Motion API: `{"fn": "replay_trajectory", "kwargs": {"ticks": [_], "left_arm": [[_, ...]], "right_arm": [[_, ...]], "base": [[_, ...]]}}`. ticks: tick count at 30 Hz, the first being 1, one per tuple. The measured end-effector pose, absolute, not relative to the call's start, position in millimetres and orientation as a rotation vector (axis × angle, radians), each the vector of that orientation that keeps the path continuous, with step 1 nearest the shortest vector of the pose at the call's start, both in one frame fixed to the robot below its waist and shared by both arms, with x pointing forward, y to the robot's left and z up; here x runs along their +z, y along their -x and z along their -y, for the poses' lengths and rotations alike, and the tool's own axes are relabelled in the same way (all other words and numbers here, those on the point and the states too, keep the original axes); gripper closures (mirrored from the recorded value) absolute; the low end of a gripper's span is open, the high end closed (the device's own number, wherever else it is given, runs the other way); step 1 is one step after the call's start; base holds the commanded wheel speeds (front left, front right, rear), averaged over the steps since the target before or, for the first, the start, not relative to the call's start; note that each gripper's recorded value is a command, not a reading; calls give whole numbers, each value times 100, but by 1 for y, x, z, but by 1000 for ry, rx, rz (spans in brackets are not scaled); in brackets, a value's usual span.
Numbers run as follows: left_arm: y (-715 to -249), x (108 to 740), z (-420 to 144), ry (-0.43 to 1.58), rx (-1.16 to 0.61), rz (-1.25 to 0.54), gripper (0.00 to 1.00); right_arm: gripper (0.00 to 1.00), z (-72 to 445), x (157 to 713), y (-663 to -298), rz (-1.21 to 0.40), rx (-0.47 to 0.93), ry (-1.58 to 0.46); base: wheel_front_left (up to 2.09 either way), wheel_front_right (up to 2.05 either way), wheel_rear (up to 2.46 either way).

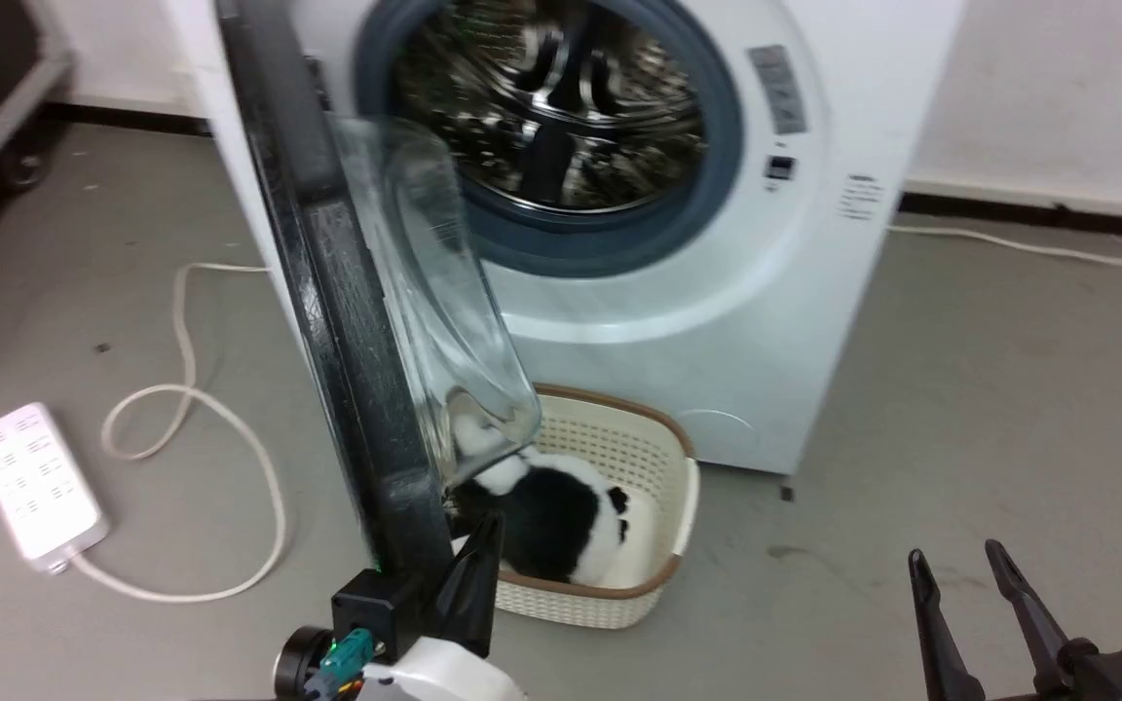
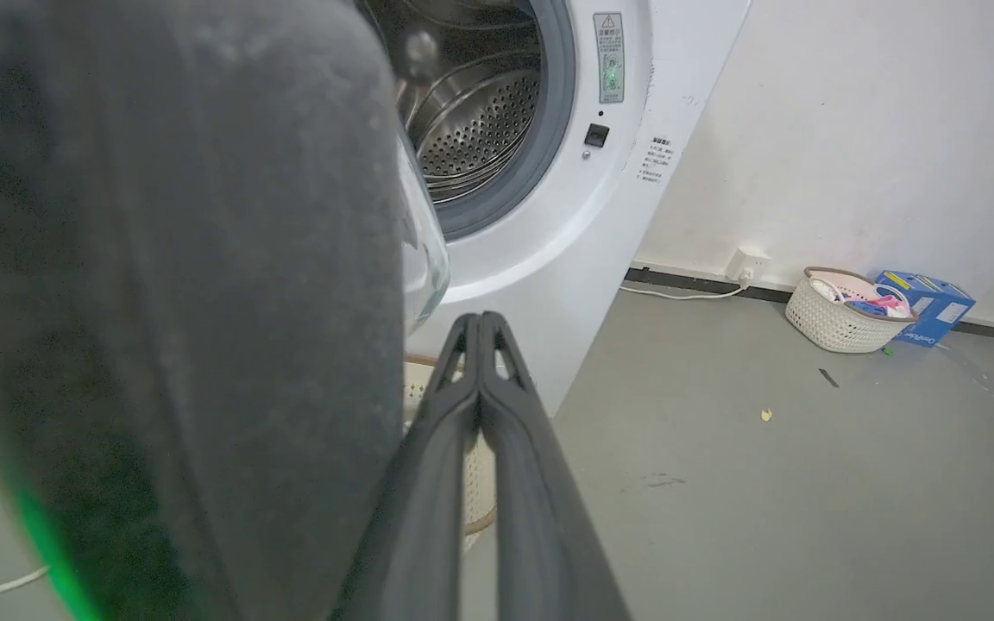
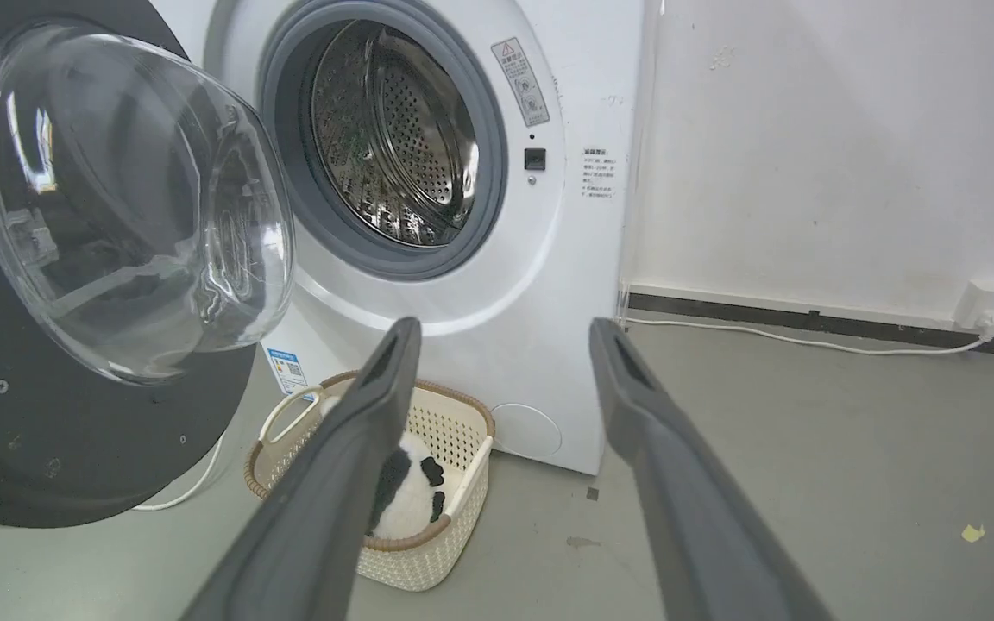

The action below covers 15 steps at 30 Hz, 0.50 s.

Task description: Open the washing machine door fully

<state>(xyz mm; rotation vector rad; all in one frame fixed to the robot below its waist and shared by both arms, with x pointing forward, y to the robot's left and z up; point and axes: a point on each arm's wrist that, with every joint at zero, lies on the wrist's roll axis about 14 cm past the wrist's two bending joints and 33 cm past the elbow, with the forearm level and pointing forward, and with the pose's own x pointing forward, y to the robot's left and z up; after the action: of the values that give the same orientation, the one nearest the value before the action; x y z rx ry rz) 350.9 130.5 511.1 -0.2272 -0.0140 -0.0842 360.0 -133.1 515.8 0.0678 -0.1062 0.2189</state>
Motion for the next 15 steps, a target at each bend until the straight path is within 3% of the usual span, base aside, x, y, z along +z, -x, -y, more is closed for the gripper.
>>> {"fn": "replay_trajectory", "kwargs": {"ticks": [15], "left_arm": [[-288, 513, -264, 196, 322, 52, 100]], "right_arm": [[0, 53, 518, -376, 101, 459, -89]], "base": [[0, 0, 0]]}}
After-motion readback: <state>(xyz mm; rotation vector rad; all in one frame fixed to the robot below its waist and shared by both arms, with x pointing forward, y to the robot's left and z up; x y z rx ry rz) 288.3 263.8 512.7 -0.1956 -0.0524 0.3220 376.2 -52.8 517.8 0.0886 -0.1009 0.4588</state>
